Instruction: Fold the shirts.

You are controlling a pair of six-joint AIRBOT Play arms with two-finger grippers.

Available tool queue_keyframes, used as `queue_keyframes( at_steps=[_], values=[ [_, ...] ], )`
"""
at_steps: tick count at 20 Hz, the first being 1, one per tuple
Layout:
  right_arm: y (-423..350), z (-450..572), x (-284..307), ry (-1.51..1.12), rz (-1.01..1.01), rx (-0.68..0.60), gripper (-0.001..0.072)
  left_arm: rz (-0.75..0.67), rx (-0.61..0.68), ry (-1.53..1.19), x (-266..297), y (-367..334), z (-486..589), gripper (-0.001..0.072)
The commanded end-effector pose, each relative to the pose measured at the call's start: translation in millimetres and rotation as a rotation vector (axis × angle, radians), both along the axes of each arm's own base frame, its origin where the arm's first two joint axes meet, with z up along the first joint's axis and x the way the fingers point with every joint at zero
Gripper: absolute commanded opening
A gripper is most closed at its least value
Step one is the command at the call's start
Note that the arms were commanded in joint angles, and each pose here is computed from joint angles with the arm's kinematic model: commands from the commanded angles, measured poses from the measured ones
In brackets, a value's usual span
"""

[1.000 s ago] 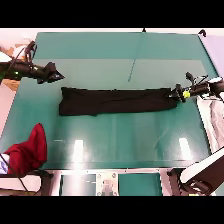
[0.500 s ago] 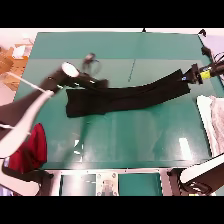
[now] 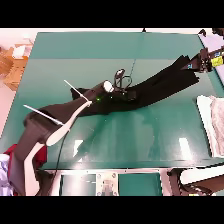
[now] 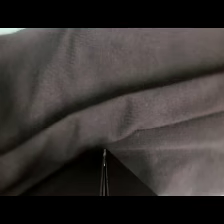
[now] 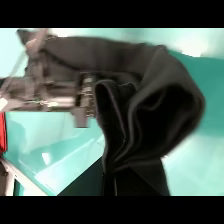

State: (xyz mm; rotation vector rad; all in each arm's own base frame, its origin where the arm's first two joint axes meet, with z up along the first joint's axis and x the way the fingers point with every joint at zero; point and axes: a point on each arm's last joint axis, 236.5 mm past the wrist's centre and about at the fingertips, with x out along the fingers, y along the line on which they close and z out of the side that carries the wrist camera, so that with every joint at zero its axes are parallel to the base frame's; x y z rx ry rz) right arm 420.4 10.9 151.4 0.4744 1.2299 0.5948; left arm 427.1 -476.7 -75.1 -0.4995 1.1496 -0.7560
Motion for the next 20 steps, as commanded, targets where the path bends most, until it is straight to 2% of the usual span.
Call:
queue_keyframes(
  at_steps=[1,7,10,12,17,20],
  values=[
    [10.2,14.3,-8.2,-0.023,0.023,-0.01,0.0018,-0.023,-0.022,0.072,-9.3,-21.9,-14.1,0.0022],
    [18.7,17.5,-11.1,-0.01,0.031,0.009,0.0018,-0.132,-0.009,0.127,-7.0,18.5,25.9,0.0022],
    [48.6,34.0,-12.7,-0.026,0.078,0.101,0.0018,-0.213,0.041,0.109,8.9,85.1,76.8,0.0022],
    [75.6,38.0,-11.7,-0.027,0.1,0.11,0.0018,-0.222,0.138,0.082,22.5,144.1,102.0,0.0022],
    [201.5,42.5,-1.6,-0.071,0.151,0.168,0.0018,-0.072,0.411,0.034,48.0,300.1,140.7,0.0022],
    [300.3,15.9,9.3,-0.117,0.109,0.221,0.0018,-0.013,0.448,0.01,52.0,358.7,159.7,0.0023]
  ],
)
